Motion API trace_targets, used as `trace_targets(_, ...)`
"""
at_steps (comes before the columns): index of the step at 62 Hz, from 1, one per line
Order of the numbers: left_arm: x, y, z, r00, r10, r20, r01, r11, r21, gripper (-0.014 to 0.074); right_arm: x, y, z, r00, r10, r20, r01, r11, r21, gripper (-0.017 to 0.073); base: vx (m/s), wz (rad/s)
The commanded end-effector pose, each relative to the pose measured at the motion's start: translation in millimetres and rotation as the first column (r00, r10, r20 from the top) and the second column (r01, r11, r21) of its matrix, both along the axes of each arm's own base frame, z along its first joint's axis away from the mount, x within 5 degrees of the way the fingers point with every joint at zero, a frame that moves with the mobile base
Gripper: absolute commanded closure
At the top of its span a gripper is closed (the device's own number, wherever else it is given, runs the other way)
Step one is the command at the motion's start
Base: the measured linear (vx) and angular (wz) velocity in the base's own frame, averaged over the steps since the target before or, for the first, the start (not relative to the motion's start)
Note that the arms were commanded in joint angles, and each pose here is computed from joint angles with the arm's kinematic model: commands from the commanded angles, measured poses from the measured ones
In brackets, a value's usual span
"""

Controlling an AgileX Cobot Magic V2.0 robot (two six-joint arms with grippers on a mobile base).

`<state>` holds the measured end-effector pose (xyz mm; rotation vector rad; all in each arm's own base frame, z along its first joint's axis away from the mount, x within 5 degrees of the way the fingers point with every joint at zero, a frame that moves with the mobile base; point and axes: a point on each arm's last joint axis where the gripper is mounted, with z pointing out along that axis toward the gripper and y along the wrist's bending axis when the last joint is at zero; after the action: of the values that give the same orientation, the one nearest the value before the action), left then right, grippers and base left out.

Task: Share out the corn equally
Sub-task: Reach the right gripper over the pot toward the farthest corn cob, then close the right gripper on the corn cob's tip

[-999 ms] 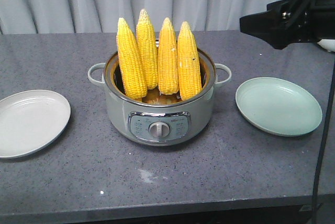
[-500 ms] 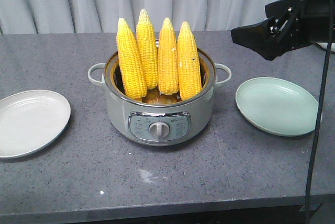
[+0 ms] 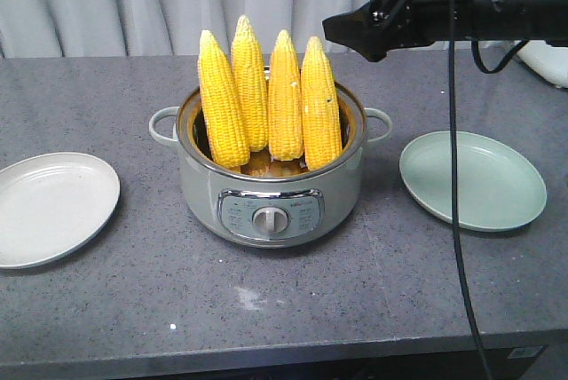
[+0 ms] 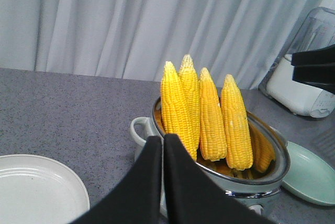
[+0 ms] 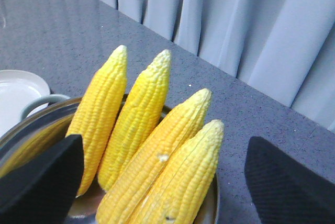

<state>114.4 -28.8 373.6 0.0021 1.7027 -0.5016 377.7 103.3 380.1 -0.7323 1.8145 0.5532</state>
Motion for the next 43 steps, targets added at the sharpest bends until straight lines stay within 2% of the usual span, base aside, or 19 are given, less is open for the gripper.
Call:
trace_targets(1,0.7,1.5,13.2,0.999,0.022,0.048,-0.02,0.999,-0.035,0.059,11.7,-0.5,21.2,0.998,-0.059,0.031,0.057,0.995,0.077,-0.0036,0.0,0.0)
trace_targets(30,0.7,1.5,13.2,0.999,0.022,0.048,-0.02,0.999,-0.035,0.059,62.0,10.4,-10.6,0.997,-0.026,-0.076,0.036,0.99,0.139,-0.0036,0.0,0.0)
trace_targets(43,0.7,1.5,13.2,0.999,0.022,0.048,-0.02,0.999,-0.035,0.059,70.5,16.6,-30.8,0.992,-0.009,-0.123,0.026,0.991,0.131,-0.0036,0.0,0.0)
